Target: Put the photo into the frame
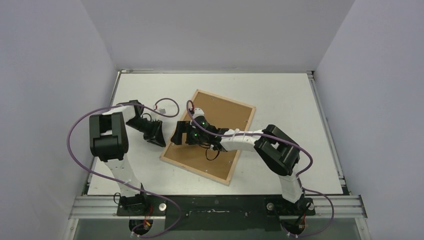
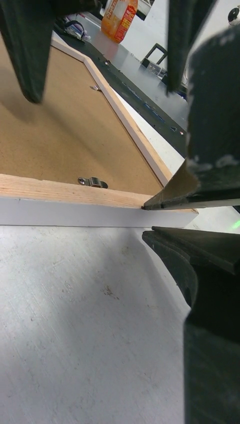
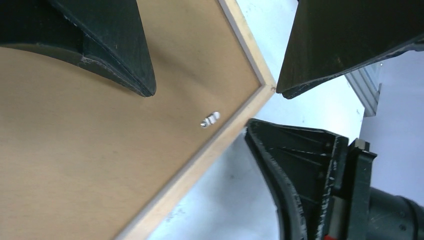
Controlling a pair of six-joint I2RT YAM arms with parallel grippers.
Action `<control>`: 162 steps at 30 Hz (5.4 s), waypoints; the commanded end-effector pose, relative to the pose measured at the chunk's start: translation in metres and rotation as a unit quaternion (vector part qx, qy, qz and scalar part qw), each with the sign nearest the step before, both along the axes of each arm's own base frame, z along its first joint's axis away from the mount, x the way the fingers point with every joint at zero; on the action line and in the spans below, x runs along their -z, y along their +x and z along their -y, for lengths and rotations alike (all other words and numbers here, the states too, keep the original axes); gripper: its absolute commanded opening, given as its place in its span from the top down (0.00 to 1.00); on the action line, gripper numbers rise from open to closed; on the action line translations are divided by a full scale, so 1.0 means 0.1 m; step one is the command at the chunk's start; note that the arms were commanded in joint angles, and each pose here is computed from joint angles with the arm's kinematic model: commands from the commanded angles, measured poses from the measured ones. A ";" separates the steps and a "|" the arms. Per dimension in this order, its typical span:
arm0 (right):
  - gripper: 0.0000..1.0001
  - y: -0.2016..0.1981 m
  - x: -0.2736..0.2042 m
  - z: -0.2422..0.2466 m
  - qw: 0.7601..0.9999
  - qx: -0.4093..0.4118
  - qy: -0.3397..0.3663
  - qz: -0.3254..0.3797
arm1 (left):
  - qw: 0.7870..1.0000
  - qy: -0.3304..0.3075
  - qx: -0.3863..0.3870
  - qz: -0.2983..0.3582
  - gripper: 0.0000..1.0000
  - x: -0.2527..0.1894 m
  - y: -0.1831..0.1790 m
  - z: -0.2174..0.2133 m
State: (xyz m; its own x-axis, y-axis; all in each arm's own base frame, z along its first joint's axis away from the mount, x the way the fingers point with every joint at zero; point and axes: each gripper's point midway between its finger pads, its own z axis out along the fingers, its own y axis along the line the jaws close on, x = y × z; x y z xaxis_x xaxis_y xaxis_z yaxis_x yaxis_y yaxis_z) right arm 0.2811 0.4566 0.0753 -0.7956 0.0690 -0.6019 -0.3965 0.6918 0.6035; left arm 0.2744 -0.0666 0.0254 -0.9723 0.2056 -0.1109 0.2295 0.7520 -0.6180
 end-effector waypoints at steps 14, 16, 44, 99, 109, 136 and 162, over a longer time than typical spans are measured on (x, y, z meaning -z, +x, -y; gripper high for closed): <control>0.02 -0.25 -0.04 -0.57 0.997 -0.059 0.047 0.002 | 1.000 -0.007 0.005 0.006 0.92 0.07 0.06 0.09; 0.02 -0.26 -0.02 -0.59 0.997 -0.058 0.043 -0.001 | 1.000 -0.006 0.004 0.006 0.92 0.08 0.06 0.08; 0.02 -0.26 0.06 -0.74 0.997 -0.057 0.048 -0.015 | 1.000 -0.010 0.006 0.011 0.94 0.06 0.07 0.09; 0.02 -0.03 0.23 -0.80 0.999 0.013 0.007 0.032 | 1.000 -0.015 0.015 0.006 0.96 0.07 0.05 0.11; 0.02 -0.03 0.14 -0.85 0.999 0.003 0.012 0.040 | 1.000 -0.014 0.016 0.006 0.97 0.05 0.06 0.10; 0.10 0.74 -0.38 3.02 0.920 0.356 -0.162 0.001 | 0.999 0.034 0.012 0.034 0.97 0.06 0.32 -0.12; 0.10 1.57 0.18 2.78 0.943 0.321 -0.002 -0.088 | 0.990 0.006 0.135 0.052 1.00 0.03 -0.08 0.44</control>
